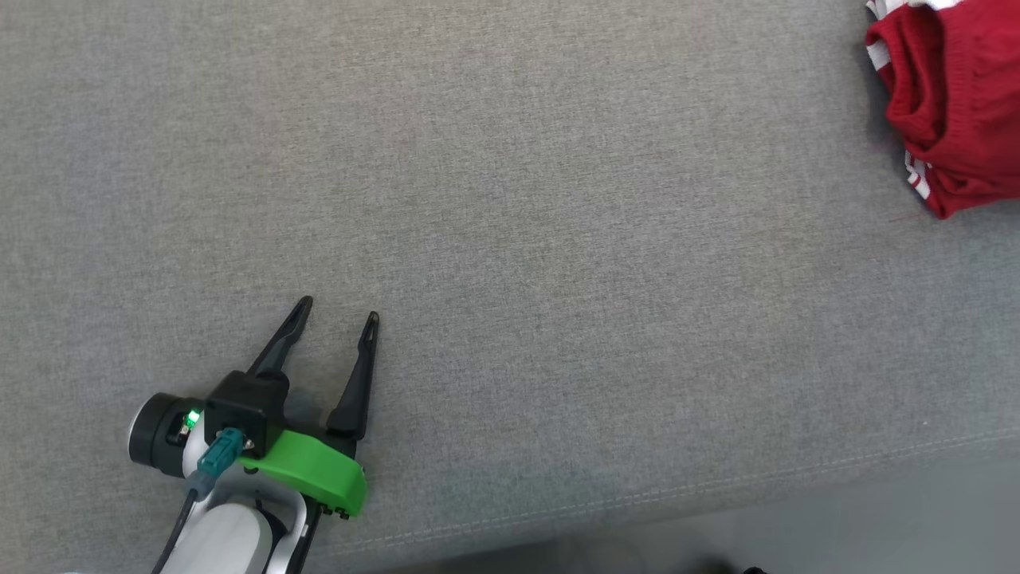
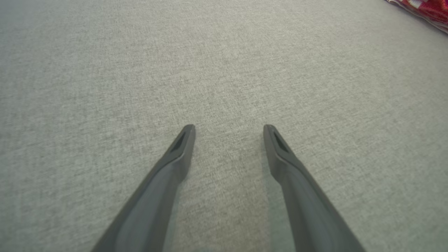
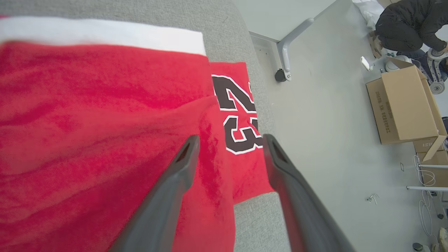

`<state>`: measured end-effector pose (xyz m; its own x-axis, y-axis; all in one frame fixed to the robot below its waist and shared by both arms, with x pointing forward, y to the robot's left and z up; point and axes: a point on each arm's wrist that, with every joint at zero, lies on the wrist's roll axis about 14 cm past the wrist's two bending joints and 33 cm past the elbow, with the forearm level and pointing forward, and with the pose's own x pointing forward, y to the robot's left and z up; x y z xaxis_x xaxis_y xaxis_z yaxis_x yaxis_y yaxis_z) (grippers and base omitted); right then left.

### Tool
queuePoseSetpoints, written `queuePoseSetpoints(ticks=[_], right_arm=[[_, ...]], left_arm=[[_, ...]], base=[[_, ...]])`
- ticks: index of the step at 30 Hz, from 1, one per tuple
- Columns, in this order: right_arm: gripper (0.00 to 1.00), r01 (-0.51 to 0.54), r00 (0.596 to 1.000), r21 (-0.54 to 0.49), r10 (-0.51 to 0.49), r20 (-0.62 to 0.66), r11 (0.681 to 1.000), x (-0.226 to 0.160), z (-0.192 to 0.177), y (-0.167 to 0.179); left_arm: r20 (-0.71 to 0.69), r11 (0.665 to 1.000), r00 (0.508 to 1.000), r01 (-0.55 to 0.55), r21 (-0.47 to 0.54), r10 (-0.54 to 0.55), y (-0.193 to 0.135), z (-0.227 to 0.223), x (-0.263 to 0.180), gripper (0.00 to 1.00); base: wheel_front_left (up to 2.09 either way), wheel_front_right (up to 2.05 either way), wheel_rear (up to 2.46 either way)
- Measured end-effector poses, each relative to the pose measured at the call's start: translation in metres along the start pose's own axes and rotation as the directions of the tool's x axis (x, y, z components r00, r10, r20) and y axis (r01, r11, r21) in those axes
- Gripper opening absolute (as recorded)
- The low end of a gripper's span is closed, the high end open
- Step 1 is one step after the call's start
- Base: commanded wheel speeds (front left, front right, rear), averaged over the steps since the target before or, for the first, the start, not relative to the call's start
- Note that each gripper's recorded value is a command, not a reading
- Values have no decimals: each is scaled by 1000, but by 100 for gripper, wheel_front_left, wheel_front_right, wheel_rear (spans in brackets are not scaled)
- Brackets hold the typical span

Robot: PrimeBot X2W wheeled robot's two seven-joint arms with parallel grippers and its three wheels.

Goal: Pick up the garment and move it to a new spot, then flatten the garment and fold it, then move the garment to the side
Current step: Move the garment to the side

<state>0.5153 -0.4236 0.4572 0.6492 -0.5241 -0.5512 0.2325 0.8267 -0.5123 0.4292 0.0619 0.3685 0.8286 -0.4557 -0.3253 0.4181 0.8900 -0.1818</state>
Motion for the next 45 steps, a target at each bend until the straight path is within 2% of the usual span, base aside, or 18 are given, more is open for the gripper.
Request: queuePoseSetpoints(ticks=[6, 11, 12, 14, 15, 16, 19, 20, 23, 26, 28, 32, 36, 38, 41, 44, 45], right_arm=[[100, -3, 998, 23, 2, 69, 1000, 5, 12, 11], [100, -35, 983, 83, 19, 183, 996, -4, 33, 16], [100, -61, 975, 130, 31, 218, 990, -8, 39, 21], [100, -127, 958, 235, 58, 280, 964, -16, 50, 32], [100, -147, 949, 252, 64, 309, 957, -20, 55, 35], [100, -194, 928, 299, 75, 366, 934, -29, 62, 40], [100, -238, 907, 321, 92, 412, 917, -39, 64, 46], [100, -282, 883, 342, 104, 457, 896, -50, 68, 52], [100, -345, 845, 332, 137, 517, 878, -70, 70, 67], [100, -385, 825, 335, 158, 543, 860, -83, 67, 75], [100, -415, 807, 325, 179, 562, 850, -95, 64, 82], [100, -476, 771, 307, 223, 597, 824, -120, 58, 95], [100, -543, 718, 291, 256, 647, 788, -147, 62, 109], [100, -569, 689, 286, 257, 678, 771, -161, 66, 112], [100, -608, 645, 285, 252, 722, 741, -180, 70, 119], [100, -650, 612, 294, 253, 750, 701, -197, 68, 130], [100, -674, 594, 302, 250, 765, 675, -208, 66, 135]], left_arm=[[18, 1000, 1000, -16, 22, 15, 6, 4, -3, 100], [76, 999, 997, -9, 47, 6, 2, 19, -7, 100], [90, 999, 996, -11, 47, 6, 1, 22, -8, 100], [112, 999, 994, -15, 41, 10, -1, 28, -11, 100], [122, 999, 992, -17, 38, 13, -2, 31, -12, 100], [144, 999, 989, -23, 23, 20, -5, 38, -15, 100], [163, 999, 986, -36, 12, 33, -6, 44, -20, 100], [180, 998, 981, -67, -6, 67, -2, 49, -27, 100], [203, 993, 972, -117, -30, 120, 3, 56, -39, 100], [224, 984, 958, -171, -44, 177, 11, 62, -49, 100], [245, 963, 933, -241, -122, 265, 23, 70, -60, 100], [262, 933, 901, -300, -201, 346, 34, 76, -84, 100], [285, 898, 859, -359, -256, 425, 50, 85, -109, 100], [308, 903, 857, -340, -264, 413, 49, 91, -118, 100], [315, 881, 834, -369, -295, 454, 58, 94, -133, 100], [311, 870, 823, -387, -304, 475, 65, 93, -146, 100], [308, 866, 818, -400, -302, 485, 70, 93, -153, 100]], base=[[0, 0, 0], [0, 0, 0], [0, 0, 0], [0, 0, 0], [0, 0, 0], [0, 0, 0], [0, 0, 0], [0, 0, 0], [0, 0, 0], [0, 0, 0], [0, 0, 0], [0, 0, 0], [0, 0, 0], [0, 0, 0], [0, 0, 0], [0, 0, 0], [0, 0, 0]])
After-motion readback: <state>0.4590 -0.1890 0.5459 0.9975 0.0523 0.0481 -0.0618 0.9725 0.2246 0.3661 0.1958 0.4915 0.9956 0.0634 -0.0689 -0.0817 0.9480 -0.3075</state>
